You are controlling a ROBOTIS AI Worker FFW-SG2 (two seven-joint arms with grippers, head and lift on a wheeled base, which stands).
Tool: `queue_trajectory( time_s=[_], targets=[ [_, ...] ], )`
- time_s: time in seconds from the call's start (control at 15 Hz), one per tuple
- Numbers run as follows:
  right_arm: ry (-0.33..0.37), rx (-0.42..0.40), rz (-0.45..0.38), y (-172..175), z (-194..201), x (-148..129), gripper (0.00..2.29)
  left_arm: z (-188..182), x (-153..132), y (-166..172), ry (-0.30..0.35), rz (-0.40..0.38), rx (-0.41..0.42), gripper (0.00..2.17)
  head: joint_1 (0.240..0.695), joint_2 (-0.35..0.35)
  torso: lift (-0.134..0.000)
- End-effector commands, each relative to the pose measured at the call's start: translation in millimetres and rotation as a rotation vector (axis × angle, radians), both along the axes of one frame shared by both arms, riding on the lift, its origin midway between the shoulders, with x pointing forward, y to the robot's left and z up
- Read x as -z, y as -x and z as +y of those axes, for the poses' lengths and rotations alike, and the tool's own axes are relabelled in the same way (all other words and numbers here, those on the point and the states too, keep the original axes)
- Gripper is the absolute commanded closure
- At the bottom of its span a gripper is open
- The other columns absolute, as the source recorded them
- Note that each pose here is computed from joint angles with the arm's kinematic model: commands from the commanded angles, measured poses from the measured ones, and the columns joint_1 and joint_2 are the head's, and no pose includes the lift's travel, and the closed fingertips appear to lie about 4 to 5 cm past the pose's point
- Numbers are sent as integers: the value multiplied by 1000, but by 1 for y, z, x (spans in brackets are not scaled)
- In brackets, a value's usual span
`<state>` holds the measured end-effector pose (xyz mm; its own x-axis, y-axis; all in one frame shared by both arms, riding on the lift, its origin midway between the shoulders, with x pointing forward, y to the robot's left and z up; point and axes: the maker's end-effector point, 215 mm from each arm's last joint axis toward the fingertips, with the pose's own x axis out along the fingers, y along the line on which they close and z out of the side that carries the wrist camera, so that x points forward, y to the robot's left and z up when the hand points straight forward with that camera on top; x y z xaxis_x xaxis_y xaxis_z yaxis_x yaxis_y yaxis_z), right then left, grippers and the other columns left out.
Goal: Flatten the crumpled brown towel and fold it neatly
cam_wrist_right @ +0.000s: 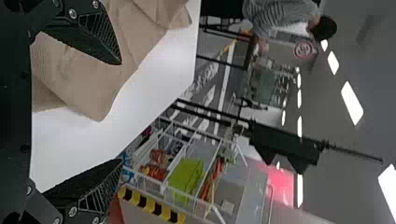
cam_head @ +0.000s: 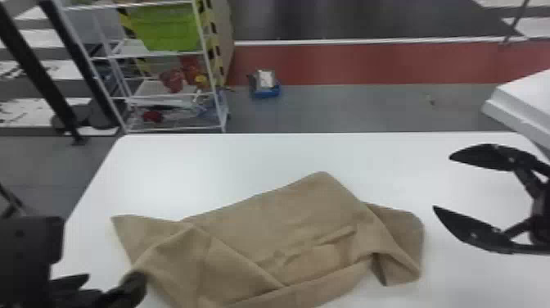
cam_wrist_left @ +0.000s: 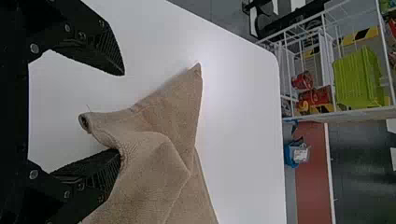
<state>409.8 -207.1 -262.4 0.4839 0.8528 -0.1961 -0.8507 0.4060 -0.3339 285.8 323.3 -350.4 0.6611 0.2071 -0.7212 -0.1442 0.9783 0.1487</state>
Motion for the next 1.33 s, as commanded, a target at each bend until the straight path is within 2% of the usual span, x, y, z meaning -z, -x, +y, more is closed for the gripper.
queue_trajectory(
  time_s=[0.0,0.2,0.33,0.4,0.47,0.67,0.8,0.93,1.0,1.07,1.27],
  targets=[
    [196,-111,-11,13,35,19,151,-3,4,2,3,13,4,205,695,192,-124],
    [360,-141,20,13,41,52,225,-2,7,4,0,21,2,208,695,243,-124],
    [401,-132,42,8,36,58,279,-2,7,4,0,21,2,208,695,258,-124],
    [438,-117,81,2,32,64,279,-2,7,4,1,21,3,208,695,258,-124],
    [479,-111,122,1,27,75,286,-2,7,4,0,21,2,211,695,256,-124],
    [567,-88,162,2,16,97,377,-2,9,6,0,27,2,211,695,234,-124],
    [626,-89,229,9,12,124,407,-2,9,6,1,27,3,211,695,223,-124],
    [654,-95,265,14,11,144,421,-3,9,6,2,29,4,211,695,214,-124],
    [656,-105,276,16,13,149,529,-2,9,6,1,29,3,211,695,213,-124],
    [664,-111,282,18,15,154,532,-2,9,6,2,29,4,211,695,212,-124],
    [706,-110,315,20,13,173,998,-3,9,6,5,29,6,215,695,219,-124]
  ],
)
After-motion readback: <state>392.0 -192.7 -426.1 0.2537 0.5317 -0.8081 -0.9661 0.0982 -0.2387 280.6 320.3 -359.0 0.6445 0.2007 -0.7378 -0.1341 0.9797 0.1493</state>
